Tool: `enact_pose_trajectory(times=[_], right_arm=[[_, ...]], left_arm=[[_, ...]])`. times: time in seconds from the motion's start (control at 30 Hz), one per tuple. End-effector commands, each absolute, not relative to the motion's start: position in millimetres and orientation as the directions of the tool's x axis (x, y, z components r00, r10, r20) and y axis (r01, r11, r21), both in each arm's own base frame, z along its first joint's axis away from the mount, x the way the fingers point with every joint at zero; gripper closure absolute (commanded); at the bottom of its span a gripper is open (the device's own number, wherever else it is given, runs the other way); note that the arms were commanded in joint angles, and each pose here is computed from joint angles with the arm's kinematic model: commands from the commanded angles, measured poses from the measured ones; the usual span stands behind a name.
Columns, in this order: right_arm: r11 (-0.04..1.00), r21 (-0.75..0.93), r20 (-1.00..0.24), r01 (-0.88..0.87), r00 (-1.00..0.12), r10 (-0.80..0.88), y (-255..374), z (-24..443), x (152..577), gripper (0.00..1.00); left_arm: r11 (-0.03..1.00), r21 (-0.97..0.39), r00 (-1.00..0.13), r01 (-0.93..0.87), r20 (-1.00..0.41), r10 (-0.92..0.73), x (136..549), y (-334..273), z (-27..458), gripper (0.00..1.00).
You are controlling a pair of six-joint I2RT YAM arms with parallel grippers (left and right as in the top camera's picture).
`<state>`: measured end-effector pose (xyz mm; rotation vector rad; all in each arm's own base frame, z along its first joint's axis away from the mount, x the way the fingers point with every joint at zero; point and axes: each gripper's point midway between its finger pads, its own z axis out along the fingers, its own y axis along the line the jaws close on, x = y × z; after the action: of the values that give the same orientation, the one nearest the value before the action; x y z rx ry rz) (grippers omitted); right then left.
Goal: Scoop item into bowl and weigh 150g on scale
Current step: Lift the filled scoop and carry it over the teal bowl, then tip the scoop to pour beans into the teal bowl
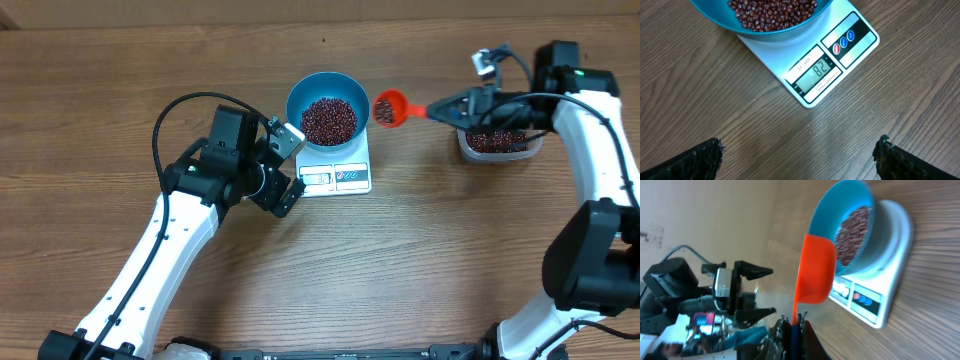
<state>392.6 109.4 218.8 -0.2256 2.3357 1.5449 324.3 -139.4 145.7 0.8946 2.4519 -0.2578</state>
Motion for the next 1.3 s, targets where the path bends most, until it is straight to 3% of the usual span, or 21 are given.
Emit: enact_pose_trajectory(times=[0.0,0.23,0.47,0.7,0.83,1.07,1.27], right_arm=[[0.38,0.86,-0.378,-0.342,-0.925,0.022,133.5,240.7,399.2,0.96],[0.707,0.603,-0.451,-0.371,-0.889,-0.082,171.2,235.2,425.4,0.96],[0.867,0.295,-0.549,-0.401,-0.814,-0.19,185.6,241.8,440.0,0.96],[0.873,-0.187,-0.587,-0.451,-0.661,-0.467,200.8,244.7,445.5,0.96],[0.833,-0.337,-0.576,-0.438,-0.604,-0.551,209.7,253.2,444.5,0.96],[0.806,-0.305,-0.578,-0.507,-0.574,-0.58,227.1,251.4,437.4,0.96],[0.81,-0.091,-0.65,-0.58,-0.581,-0.489,217.8,272.4,429.4,0.96]], left_arm=[[0.772,-0.003,-0.649,0.636,-0.543,0.533,323.7,-138.1,151.8,0.0],[0.772,-0.003,-0.65,0.636,-0.542,0.533,323.7,-138.0,151.7,0.01],[0.772,-0.003,-0.65,0.636,-0.543,0.533,323.7,-138.1,151.7,0.0],[0.772,-0.003,-0.65,0.636,-0.543,0.533,323.7,-138.1,151.7,0.0],[0.772,-0.003,-0.649,0.636,-0.542,0.533,323.7,-138.0,151.7,0.0],[0.772,-0.003,-0.649,0.636,-0.543,0.533,323.7,-138.1,151.7,0.0],[0.772,-0.003,-0.65,0.636,-0.543,0.533,323.7,-138.1,151.7,0.0]])
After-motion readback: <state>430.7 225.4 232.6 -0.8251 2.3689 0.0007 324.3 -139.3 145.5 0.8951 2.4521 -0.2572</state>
